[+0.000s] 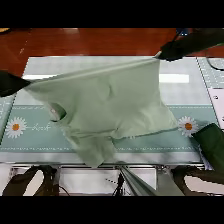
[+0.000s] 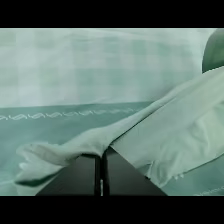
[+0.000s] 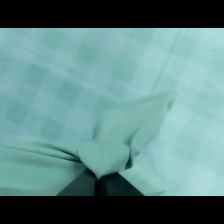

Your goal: Fold the shirts.

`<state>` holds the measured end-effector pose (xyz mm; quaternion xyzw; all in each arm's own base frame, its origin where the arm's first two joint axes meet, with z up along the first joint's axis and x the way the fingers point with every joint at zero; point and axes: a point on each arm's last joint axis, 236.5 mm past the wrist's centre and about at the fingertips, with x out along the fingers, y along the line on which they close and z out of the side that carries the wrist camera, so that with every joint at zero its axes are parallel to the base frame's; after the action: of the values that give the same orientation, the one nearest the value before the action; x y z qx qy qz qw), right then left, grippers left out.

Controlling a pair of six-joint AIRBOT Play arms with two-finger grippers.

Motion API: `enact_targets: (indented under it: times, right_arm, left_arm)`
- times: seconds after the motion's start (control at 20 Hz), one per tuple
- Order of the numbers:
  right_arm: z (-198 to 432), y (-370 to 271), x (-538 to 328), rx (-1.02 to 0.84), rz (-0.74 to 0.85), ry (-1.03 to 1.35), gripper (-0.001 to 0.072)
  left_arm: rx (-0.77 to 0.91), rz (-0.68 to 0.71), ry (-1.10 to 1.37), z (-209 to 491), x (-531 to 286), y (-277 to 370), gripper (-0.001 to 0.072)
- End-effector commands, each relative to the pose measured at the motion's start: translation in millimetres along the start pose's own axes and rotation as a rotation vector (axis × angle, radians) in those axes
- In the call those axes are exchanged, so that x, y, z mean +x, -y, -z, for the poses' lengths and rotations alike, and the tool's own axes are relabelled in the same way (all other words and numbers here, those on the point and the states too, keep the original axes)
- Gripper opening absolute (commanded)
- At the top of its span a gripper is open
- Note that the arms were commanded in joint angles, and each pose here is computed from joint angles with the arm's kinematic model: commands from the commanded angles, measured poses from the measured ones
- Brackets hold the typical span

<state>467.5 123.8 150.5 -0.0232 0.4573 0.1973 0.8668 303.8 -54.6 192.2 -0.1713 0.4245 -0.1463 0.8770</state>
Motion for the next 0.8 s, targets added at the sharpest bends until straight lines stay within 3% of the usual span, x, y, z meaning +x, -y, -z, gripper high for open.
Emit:
enact_targets:
  times: [0.0,0.2,0.45,0.5,0.6,0.65,0.75]
  right_arm:
    - [-25,5,56,0.023,-0.006,0.080,0.0022]
    - [-29,20,90,0.035,0.020,0.099,0.0022]
    - [20,25,137,0.055,-0.001,-0.091,0.0027]
    - [28,25,141,0.057,-0.006,-0.121,0.0091]
    - [32,29,136,0.038,0.016,-0.144,0.0308]
    - [36,37,127,0.010,0.050,-0.163,0.0365]
    - [49,68,93,-0.085,0.178,-0.240,0.0404]
  left_arm:
    - [-0.055,0.038,-0.021,-15,72,-24,0.0019]
    - [-0.068,0.029,-0.072,-16,142,-44,0.0019]
    - [-0.117,0.049,-0.299,37,207,-53,0.0020]
    - [-0.123,0.054,-0.341,47,214,-54,0.0028]
    - [-0.133,0.060,-0.391,59,216,-58,0.0198]
    - [-0.140,0.059,-0.393,57,212,-62,0.0297]
    - [-0.167,0.065,-0.410,50,194,-72,0.0489]
